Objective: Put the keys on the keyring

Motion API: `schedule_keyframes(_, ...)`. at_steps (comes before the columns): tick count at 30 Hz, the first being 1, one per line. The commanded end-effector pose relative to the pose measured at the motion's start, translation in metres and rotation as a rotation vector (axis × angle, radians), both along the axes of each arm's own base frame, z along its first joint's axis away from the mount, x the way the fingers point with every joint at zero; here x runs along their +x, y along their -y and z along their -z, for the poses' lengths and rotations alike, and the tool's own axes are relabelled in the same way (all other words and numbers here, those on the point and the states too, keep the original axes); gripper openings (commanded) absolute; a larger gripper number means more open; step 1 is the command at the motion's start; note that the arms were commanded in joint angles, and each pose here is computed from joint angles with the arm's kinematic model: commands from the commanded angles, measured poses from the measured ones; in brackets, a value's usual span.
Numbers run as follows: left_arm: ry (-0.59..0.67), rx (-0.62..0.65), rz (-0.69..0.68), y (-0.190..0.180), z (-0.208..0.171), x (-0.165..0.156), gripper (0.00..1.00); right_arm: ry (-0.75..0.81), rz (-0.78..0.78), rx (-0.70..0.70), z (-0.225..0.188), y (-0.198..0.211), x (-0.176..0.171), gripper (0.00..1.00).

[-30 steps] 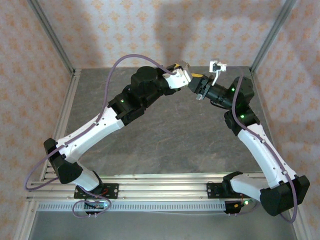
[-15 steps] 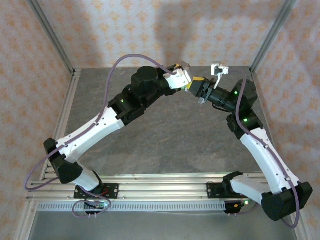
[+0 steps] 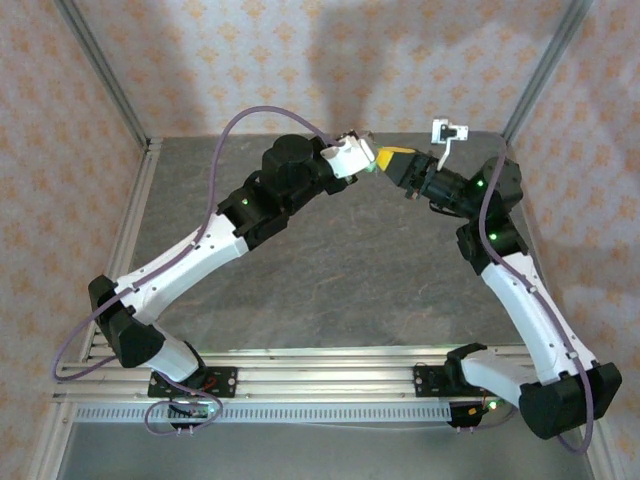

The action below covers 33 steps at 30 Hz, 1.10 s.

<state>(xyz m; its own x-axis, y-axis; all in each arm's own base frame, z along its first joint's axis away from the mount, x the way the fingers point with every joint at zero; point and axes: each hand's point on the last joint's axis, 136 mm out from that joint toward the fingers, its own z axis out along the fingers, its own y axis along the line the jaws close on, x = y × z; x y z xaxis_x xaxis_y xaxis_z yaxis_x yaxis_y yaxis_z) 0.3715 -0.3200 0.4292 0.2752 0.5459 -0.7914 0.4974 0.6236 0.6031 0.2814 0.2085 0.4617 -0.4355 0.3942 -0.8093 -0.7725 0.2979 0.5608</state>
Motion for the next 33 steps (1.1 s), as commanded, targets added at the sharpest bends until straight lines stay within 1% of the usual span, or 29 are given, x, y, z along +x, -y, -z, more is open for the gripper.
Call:
schedule_keyframes(1,0.044,-0.137,-0.007,-0.016,-0.037,-0.01,0.0,0.06,0.006,0.081,-0.036,0.007,-0.001,0.0)
schedule_keyframes(4,0.014,-0.191,-0.009,-0.021,-0.035,-0.01,0.01,0.036,0.024,0.105,-0.041,0.011,0.011,0.0)
schedule_keyframes(7,-0.015,-0.24,-0.006,-0.025,-0.034,-0.011,0.18,0.008,0.037,0.134,-0.045,0.015,0.025,0.0)
schedule_keyframes(9,-0.028,-0.267,-0.008,-0.027,-0.033,-0.012,0.23,-0.011,0.04,0.151,-0.045,0.017,0.034,0.0)
schedule_keyframes(12,-0.05,-0.305,-0.01,-0.031,-0.029,-0.014,0.29,-0.04,0.034,0.165,-0.042,0.018,0.047,0.0)
schedule_keyframes(16,-0.091,-0.34,-0.029,-0.035,-0.02,-0.012,0.31,-0.081,0.02,0.185,-0.037,0.02,0.063,0.0)
schedule_keyframes(20,-0.118,-0.375,-0.059,-0.042,-0.012,-0.008,0.33,-0.098,-0.012,0.184,-0.033,0.02,0.069,0.0)
schedule_keyframes(24,-0.144,-0.411,-0.099,-0.057,-0.008,0.002,0.36,-0.11,-0.034,0.119,-0.018,0.015,0.069,0.0)
schedule_keyframes(27,-0.177,-0.418,-0.101,-0.065,-0.005,0.01,0.39,-0.102,-0.066,0.057,-0.006,0.01,0.064,0.0)
schedule_keyframes(33,-0.212,-0.442,-0.1,-0.081,-0.01,0.026,0.41,-0.098,-0.129,-0.039,0.009,0.003,0.056,0.0)
